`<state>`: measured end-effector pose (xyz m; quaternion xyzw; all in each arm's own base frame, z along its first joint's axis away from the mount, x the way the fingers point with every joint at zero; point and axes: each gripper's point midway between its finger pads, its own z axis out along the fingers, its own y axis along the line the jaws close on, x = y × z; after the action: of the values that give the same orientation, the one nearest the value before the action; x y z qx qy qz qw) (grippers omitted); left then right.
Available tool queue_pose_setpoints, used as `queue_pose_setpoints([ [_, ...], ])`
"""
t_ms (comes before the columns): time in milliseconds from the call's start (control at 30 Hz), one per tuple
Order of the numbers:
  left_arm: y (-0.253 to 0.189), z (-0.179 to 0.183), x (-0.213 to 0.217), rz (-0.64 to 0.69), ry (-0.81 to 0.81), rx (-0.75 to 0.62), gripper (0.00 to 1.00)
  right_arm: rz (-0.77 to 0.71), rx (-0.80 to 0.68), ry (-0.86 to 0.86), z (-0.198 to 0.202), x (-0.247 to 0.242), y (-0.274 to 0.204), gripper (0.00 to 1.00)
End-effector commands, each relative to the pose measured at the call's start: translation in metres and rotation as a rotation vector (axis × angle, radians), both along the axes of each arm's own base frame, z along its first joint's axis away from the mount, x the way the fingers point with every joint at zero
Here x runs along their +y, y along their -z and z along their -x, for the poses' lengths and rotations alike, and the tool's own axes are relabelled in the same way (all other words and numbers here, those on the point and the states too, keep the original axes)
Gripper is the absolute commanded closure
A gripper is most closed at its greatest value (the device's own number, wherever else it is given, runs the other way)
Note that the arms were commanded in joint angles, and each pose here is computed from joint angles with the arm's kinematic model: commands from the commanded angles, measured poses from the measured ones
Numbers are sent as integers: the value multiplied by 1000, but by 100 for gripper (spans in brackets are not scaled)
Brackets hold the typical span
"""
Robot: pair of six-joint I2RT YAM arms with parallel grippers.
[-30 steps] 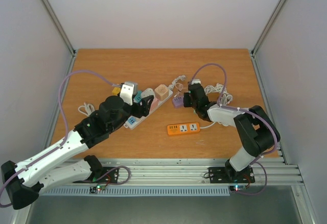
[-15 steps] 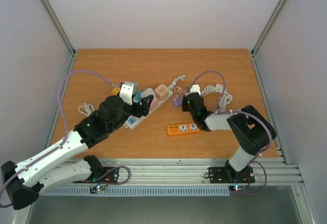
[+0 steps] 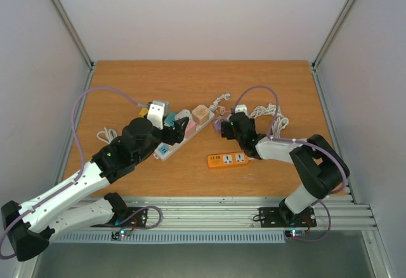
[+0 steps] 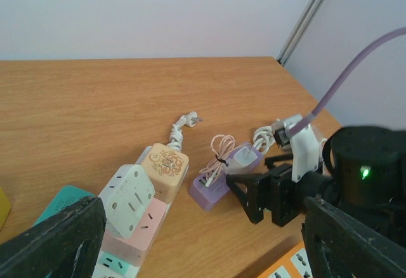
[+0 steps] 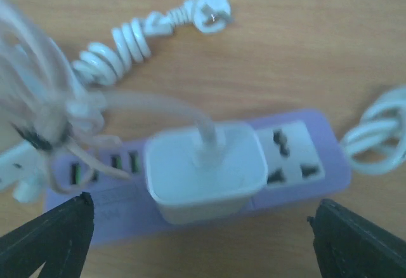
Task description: Insert the plug
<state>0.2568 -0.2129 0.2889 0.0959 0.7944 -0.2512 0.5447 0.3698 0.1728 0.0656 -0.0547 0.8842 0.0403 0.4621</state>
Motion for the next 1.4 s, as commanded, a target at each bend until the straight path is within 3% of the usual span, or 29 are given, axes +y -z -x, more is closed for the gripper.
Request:
queue_pose_setpoints([
  [0, -17, -4, 5, 24, -22, -40, 15, 40, 79, 22, 1, -1, -36, 2],
  [200, -14, -5, 6, 26, -23, -31, 14, 14, 118, 56, 18, -11, -55, 2],
  [300, -14, -5, 8, 31, -24, -27, 15, 19, 153, 115, 25, -23, -57, 6],
  [500, -11, -6, 8, 44, -20, -16, 15, -37, 228, 114, 28, -20, -51, 26],
  [600, -10, -7, 7, 51, -14, -8, 15, -57, 223, 92, 15, -13, -56, 32],
  [700, -10, -7, 8, 56, -14, -4, 15, -59, 225, 66, -1, -8, -55, 48],
  [833, -11, -7, 9, 59, -17, -3, 15, -21, 252, 35, -14, -3, -44, 58],
  [1367, -6, -10, 8, 64, -16, 16, 15, 60, 289, -23, -21, 1, -18, 67],
])
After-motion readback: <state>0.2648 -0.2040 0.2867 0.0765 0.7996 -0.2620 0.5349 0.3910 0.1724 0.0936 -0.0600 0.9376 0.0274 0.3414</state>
